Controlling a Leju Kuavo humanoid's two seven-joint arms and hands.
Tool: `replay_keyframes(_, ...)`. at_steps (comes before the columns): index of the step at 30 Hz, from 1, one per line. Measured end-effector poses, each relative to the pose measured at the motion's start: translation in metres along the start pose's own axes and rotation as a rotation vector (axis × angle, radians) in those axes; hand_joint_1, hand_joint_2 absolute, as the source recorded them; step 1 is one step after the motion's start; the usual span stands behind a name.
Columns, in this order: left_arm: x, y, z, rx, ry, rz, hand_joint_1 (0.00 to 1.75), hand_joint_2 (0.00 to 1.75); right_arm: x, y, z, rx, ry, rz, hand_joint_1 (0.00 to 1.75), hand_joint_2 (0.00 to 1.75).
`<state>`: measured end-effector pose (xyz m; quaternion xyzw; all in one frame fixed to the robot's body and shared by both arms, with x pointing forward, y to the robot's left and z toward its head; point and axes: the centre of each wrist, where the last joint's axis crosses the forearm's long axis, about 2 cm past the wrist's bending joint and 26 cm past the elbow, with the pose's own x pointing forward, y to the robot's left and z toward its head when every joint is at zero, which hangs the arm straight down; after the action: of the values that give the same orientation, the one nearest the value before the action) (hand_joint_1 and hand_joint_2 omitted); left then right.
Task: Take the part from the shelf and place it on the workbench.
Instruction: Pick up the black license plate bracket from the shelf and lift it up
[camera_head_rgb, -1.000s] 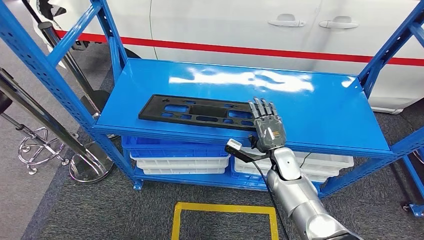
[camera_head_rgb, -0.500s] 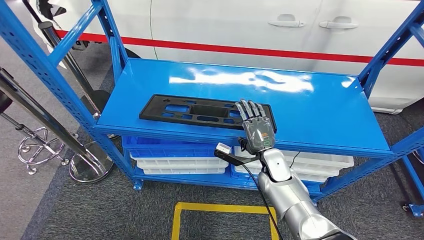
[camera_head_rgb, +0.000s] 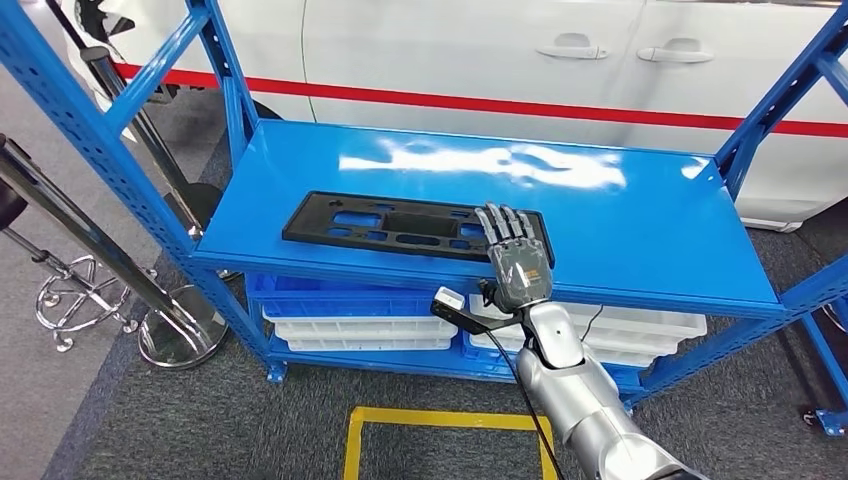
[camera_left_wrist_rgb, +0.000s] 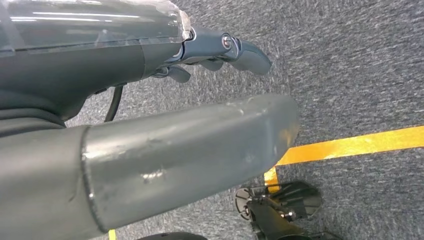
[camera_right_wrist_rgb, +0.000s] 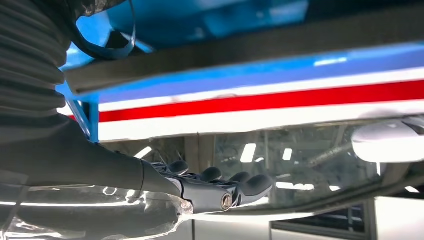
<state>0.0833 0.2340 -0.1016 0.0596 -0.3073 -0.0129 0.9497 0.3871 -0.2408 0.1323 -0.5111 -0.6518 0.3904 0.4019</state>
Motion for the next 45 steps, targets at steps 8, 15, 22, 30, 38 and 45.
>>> replay_keyframes(8, -0.002, 0.0, 0.001, -0.008, 0.001, -0.001, 0.0, 0.0, -0.01, 0.004, 0.01, 0.018, 0.01, 0.011, 0.0, 1.75)
replay_keyframes(15, 0.001, 0.0, 0.0, -0.009, -0.006, -0.003, 0.0, 0.0, -0.013, 0.001, 0.009, -0.003, 0.01, 0.008, 0.0, 1.75)
replay_keyframes(22, -0.003, 0.0, 0.001, -0.01, 0.002, -0.004, 0.0, 0.0, -0.014, 0.003, 0.013, 0.008, 0.013, 0.008, 0.0, 1.75)
replay_keyframes(30, -0.002, 0.002, 0.001, 0.052, 0.033, -0.024, 0.0, 0.0, -0.019, 0.0, 0.012, -0.004, 0.025, 0.003, 1.29, 1.75)
replay_keyframes(38, -0.001, 0.002, 0.001, 0.077, 0.043, -0.025, 0.0, 0.0, -0.023, -0.003, 0.011, 0.005, 0.029, -0.02, 1.75, 1.75)
replay_keyframes(45, -0.002, 0.001, 0.001, 0.044, 0.017, -0.007, 0.0, 0.0, -0.027, -0.002, 0.014, 0.008, 0.034, -0.036, 1.75, 1.75)
